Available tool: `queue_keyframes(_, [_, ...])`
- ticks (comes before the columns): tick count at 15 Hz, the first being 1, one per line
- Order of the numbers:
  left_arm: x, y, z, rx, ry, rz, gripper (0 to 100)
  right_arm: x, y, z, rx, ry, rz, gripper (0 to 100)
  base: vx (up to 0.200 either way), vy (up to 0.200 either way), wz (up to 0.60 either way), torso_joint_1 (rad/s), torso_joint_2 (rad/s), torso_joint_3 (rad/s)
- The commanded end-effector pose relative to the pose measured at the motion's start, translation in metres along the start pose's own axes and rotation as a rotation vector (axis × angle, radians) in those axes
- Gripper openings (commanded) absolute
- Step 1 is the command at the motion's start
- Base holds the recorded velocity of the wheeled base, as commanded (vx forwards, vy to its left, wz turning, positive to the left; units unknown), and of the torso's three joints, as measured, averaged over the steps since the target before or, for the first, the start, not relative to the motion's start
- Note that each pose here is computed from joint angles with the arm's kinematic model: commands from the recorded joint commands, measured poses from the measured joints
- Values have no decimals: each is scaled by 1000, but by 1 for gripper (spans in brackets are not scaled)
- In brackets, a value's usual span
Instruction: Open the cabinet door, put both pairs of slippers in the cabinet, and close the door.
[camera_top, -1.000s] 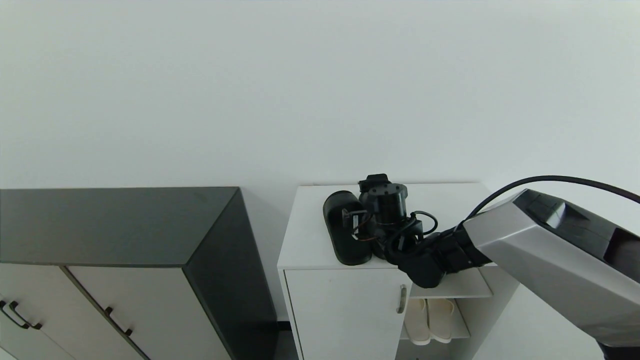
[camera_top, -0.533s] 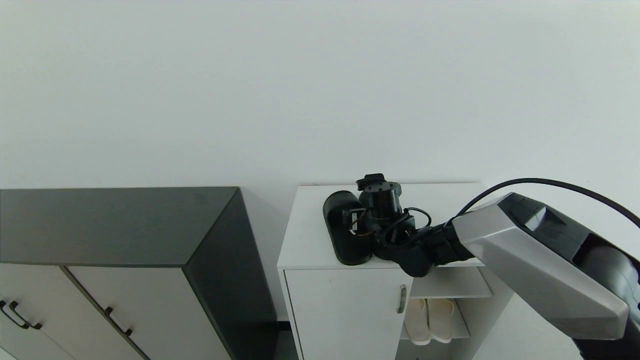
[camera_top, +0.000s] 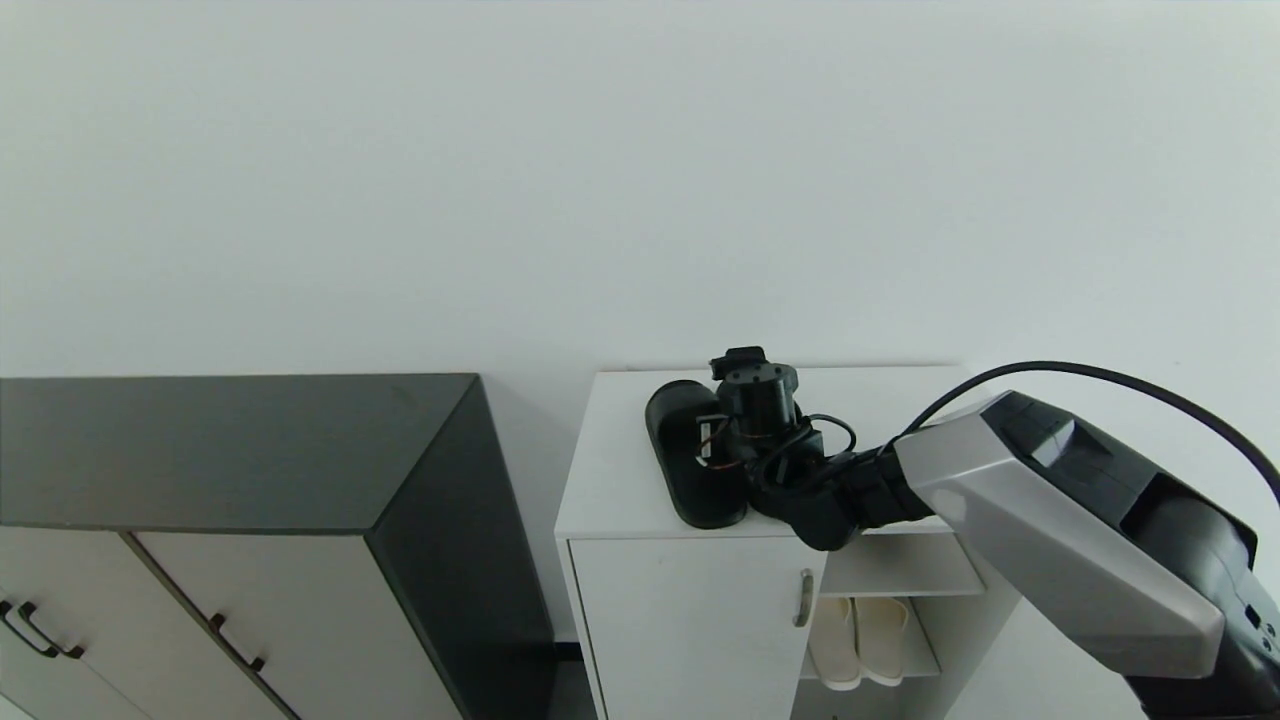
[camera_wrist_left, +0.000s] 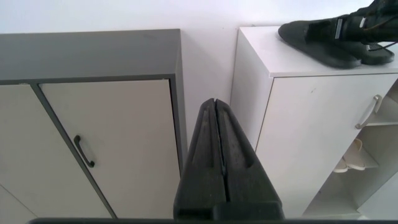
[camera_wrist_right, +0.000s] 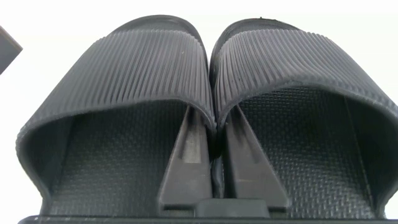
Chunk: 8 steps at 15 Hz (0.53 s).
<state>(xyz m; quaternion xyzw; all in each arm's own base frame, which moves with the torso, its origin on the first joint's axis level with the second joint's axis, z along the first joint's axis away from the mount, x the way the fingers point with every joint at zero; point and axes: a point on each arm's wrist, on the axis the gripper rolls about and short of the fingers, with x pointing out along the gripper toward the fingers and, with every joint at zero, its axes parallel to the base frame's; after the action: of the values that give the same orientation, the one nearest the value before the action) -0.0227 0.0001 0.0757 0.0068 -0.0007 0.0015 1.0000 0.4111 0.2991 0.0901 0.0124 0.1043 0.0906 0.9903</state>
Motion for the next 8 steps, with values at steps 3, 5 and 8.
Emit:
queue_keyframes(3, [0,0,0,0,0,0,0,-16,-4,15,2,-6,4,0,0,0,0,0,0,0])
queue_keyframes(5, [0,0,0,0,0,0,0,-39,-9,28,0,-1,13,0,0,0,0,0,0,0])
queue_keyframes(8, [0,0,0,-1,0,0,0,-74,-14,40,-6,13,36,0,0,0,0,0,0,0])
